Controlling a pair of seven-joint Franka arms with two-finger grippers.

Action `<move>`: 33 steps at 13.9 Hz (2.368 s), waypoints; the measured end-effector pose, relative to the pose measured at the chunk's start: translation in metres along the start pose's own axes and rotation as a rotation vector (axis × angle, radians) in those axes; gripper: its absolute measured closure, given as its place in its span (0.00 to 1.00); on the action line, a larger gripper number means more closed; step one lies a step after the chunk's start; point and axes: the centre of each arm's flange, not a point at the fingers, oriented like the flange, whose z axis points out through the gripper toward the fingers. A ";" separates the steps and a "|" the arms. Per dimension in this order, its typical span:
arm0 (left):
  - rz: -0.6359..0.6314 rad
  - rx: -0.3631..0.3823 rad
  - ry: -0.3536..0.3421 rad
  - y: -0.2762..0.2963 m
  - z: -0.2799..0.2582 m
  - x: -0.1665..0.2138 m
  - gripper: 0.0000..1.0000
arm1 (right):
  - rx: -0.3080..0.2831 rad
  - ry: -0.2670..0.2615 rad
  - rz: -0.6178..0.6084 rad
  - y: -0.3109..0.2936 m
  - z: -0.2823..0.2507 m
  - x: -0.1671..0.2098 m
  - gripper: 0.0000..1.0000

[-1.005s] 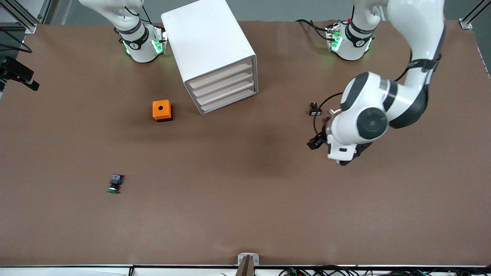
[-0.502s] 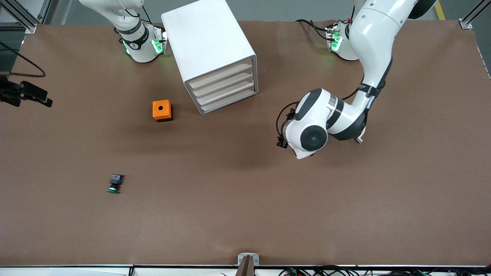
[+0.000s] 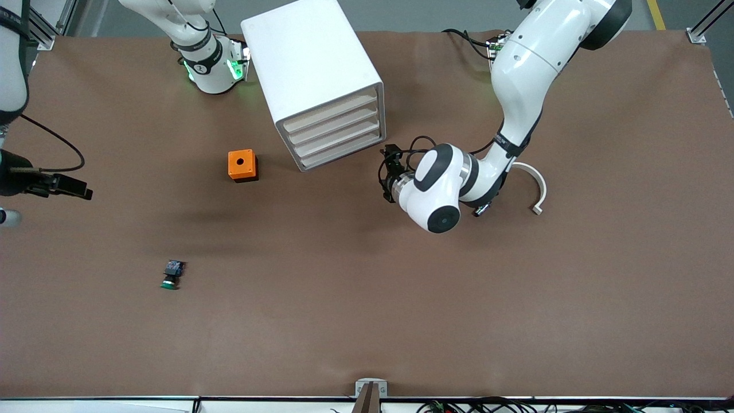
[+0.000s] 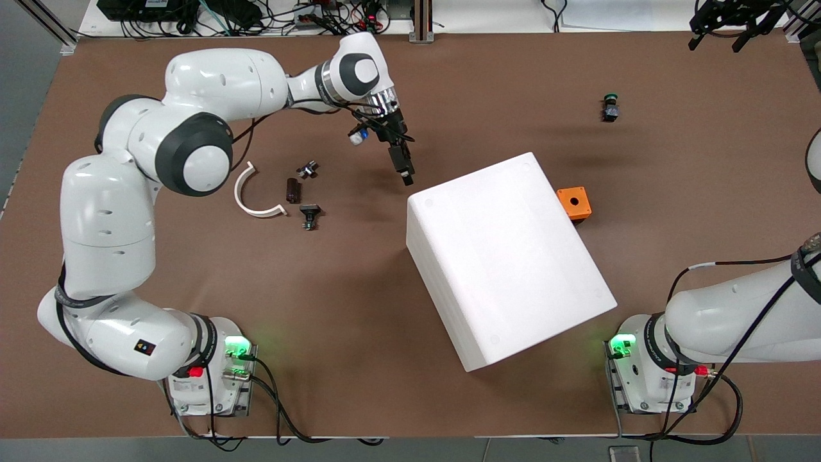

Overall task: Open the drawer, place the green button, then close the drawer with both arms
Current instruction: 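Grip the drawer with the left gripper while the right gripper reaches the button, then pull the drawer open with the left gripper while the right gripper grasps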

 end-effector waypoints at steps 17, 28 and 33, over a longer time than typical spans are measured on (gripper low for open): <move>-0.354 0.204 -0.007 -0.023 0.114 -0.040 0.49 | -0.023 0.093 0.145 -0.052 0.200 0.078 0.00; -0.327 0.119 -0.061 0.006 0.062 -0.031 0.86 | 0.006 0.125 0.167 -0.061 0.281 0.093 0.00; -0.237 0.035 -0.147 0.040 -0.008 -0.004 0.86 | 0.004 0.136 0.168 -0.062 0.301 0.095 0.00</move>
